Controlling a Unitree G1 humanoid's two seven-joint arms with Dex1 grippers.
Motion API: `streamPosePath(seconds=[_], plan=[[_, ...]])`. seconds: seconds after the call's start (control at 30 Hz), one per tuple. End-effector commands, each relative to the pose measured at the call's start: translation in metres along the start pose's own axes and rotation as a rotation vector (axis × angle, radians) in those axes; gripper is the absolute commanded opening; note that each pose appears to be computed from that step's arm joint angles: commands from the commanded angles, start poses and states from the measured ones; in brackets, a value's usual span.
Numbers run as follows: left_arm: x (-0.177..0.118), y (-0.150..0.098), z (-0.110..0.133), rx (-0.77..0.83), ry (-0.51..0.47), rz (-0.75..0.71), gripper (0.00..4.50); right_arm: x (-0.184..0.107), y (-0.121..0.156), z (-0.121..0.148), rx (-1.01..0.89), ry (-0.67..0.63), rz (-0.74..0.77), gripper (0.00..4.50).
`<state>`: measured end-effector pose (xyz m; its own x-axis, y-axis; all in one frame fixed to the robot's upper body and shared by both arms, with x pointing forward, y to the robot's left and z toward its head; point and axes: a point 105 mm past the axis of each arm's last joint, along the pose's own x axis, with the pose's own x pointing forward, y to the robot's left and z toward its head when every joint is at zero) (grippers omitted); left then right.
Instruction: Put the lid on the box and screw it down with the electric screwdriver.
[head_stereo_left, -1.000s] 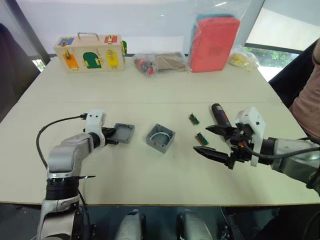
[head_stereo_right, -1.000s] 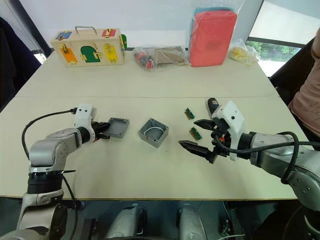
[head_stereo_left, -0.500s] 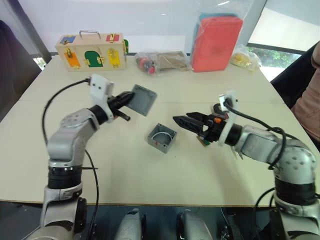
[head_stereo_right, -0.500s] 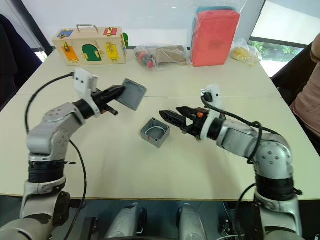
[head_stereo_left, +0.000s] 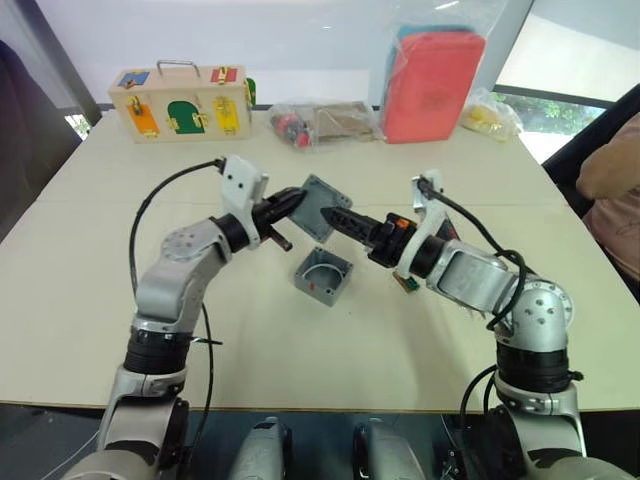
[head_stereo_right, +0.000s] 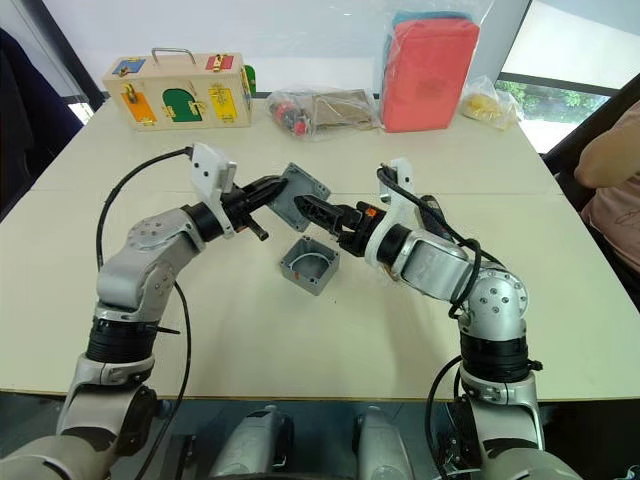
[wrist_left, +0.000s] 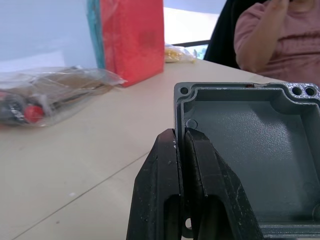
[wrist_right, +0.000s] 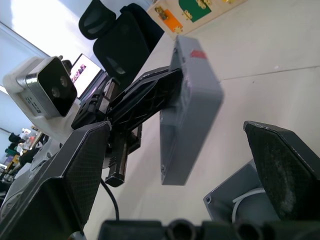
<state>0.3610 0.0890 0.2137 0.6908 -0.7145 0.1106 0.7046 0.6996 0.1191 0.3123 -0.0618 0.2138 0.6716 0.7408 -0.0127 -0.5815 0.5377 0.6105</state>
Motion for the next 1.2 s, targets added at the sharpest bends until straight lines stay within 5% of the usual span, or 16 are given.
streamPosePath(seconds=[0.03,0.1,0.23,0.57,0.6,0.83,0.97,1.03,1.2], plan=[[0.003,0.001,0.017,0.037,-0.057,0.005,0.04,0.000,0.012,0.003,-0.005,-0.024,0.043,4.50],[0.004,0.000,0.016,0.036,-0.056,0.007,0.04,0.001,0.013,0.002,-0.003,-0.026,0.041,4.50],[0.004,0.000,0.016,0.033,-0.056,0.013,0.00,0.001,0.013,0.003,-0.003,-0.029,0.042,3.71],[0.004,-0.002,0.009,0.007,-0.027,0.014,0.00,-0.001,0.017,0.014,-0.020,-0.079,0.068,0.13],[0.003,-0.002,0.008,0.006,-0.021,0.009,0.00,-0.002,0.018,0.016,-0.022,-0.086,0.072,0.13],[-0.008,-0.011,0.017,-0.028,-0.004,-0.116,2.50,-0.009,0.025,0.033,-0.175,-0.131,0.091,0.13],[-0.034,-0.006,0.028,-0.028,0.050,-0.252,4.05,-0.015,0.029,0.031,-0.647,-0.066,0.071,0.13],[-0.054,-0.004,0.032,-0.026,0.106,-0.336,4.44,-0.021,0.029,0.017,-0.942,0.006,0.109,0.13],[-0.094,0.004,0.033,-0.013,0.264,-0.498,4.44,-0.026,0.008,0.001,-1.551,0.026,0.142,0.13]])
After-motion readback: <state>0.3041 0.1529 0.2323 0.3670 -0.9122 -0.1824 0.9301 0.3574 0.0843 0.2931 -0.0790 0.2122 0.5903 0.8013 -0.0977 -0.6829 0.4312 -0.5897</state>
